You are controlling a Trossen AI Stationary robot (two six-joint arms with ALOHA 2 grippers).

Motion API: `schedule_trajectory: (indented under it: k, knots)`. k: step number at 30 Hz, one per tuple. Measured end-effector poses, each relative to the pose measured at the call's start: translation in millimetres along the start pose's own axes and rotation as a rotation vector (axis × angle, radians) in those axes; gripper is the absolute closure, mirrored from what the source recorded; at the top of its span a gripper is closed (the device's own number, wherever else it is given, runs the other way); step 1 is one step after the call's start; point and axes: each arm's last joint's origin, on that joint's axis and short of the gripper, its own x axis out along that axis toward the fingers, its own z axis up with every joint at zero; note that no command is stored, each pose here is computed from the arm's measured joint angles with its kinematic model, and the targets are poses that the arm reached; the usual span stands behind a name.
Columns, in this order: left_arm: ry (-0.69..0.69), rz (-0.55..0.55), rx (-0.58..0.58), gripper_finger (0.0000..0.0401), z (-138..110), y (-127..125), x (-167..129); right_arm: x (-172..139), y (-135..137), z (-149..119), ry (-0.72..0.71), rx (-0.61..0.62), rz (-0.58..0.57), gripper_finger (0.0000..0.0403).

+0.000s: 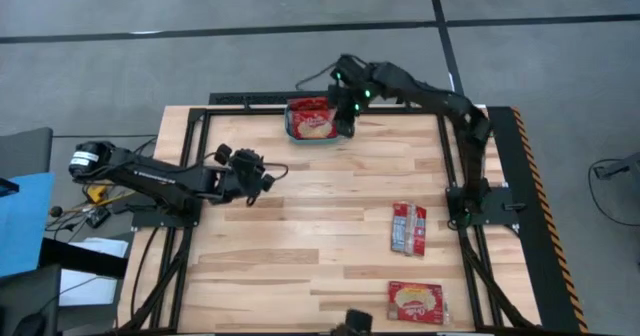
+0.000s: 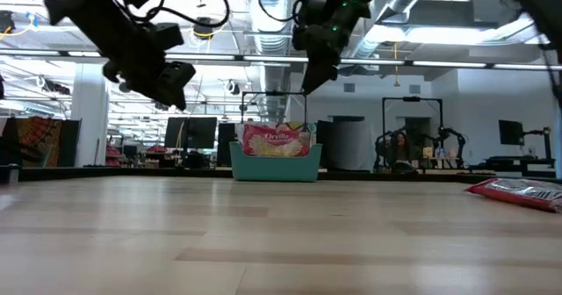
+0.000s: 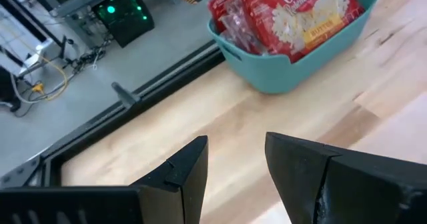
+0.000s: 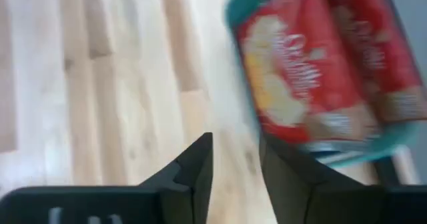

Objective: Sort popcorn bags into baskets
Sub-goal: Put the red popcorn bag into the green basket

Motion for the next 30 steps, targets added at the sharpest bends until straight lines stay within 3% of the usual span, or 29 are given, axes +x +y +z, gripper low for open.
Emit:
schedule_trajectory:
  k: [6, 13, 19, 24, 30]
  knots:
    - [-0.006, -0.059, -0.068, 0.0259, -10.5, -7.6, -20.1, 14.3, 38.9, -54.3, -0.088, 0.046, 0.017, 0.0294]
    - [0.06, -0.32, -0.014, 0.0259, -12.1, -25.8, -31.5, 13.4, 98.9, -120.8, -0.214, 0.105, -0.016, 0.0312]
    - [0.047, -0.383, 0.007, 0.0259, -17.0, -48.3, -22.2, 6.5, 139.9, -170.1, -0.158, 0.132, 0.02, 0.0309]
    - [-0.036, -0.454, 0.046, 0.0259, -20.3, -76.3, -4.1, 10.7, 164.0, -200.2, -0.045, 0.148, 0.129, 0.0289]
    - [-0.165, -0.537, 0.066, 0.0259, -17.3, -95.3, 9.4, 15.2, 197.2, -224.6, 0.034, 0.117, 0.132, 0.0223]
